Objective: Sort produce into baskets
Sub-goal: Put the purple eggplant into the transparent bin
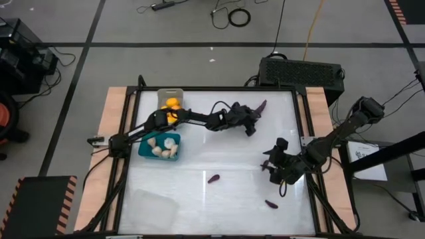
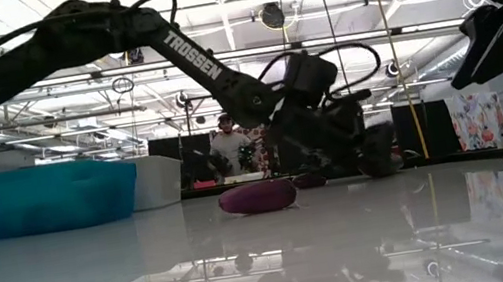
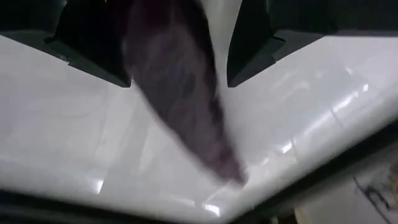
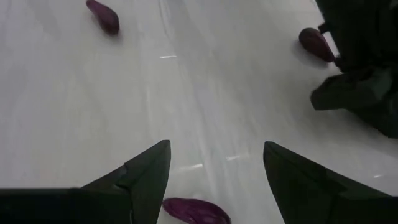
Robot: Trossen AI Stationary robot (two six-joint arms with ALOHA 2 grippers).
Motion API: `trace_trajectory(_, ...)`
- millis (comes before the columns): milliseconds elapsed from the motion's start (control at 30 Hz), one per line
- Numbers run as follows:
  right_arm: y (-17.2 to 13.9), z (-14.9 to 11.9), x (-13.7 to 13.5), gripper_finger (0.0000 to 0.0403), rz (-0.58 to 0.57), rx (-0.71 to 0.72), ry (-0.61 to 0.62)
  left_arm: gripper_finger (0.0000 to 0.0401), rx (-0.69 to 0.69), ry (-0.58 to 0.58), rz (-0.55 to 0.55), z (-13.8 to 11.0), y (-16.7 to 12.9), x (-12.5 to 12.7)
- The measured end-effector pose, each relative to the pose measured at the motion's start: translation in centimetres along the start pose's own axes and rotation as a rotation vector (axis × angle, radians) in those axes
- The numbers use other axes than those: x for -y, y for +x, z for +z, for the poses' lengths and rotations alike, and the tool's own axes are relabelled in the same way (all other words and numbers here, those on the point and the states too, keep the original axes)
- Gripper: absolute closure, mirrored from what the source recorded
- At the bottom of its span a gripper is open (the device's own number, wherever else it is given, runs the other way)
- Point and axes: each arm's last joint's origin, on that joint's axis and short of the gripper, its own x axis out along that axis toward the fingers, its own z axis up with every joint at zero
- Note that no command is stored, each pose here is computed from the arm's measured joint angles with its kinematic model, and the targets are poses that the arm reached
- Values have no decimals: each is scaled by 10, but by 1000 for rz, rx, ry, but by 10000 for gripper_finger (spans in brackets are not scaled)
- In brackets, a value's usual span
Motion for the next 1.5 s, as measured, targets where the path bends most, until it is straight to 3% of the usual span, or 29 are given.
trace_trajectory(167, 0, -2, 1, 154, -12, -14, -11, 141, -52, -17, 14, -5, 1, -5)
trace_trajectory(500, 0, -1, 1, 154, -11, -13, 25, 232, -74, -32, -30, 0, -4, -1)
trace_trajectory(733, -2, -1, -3, 154, 42, -13, 166, 248, -151, 24, -118, 41, -38, 13)
trace_trajectory(900, -5, 2, -14, 154, 122, 31, 217, 247, -262, 160, -178, 78, -86, 29)
trace_trajectory(1167, -5, 3, -36, 154, 232, 86, 244, 246, -474, 260, -235, 131, -199, 43)
trace_trajectory(1300, 3, 2, -47, 154, 254, 107, 209, 246, -568, 242, -253, 144, -257, 51)
trace_trajectory(1500, 14, -1, -65, 154, 294, 154, 116, 246, -693, 145, -251, 145, -322, 73)
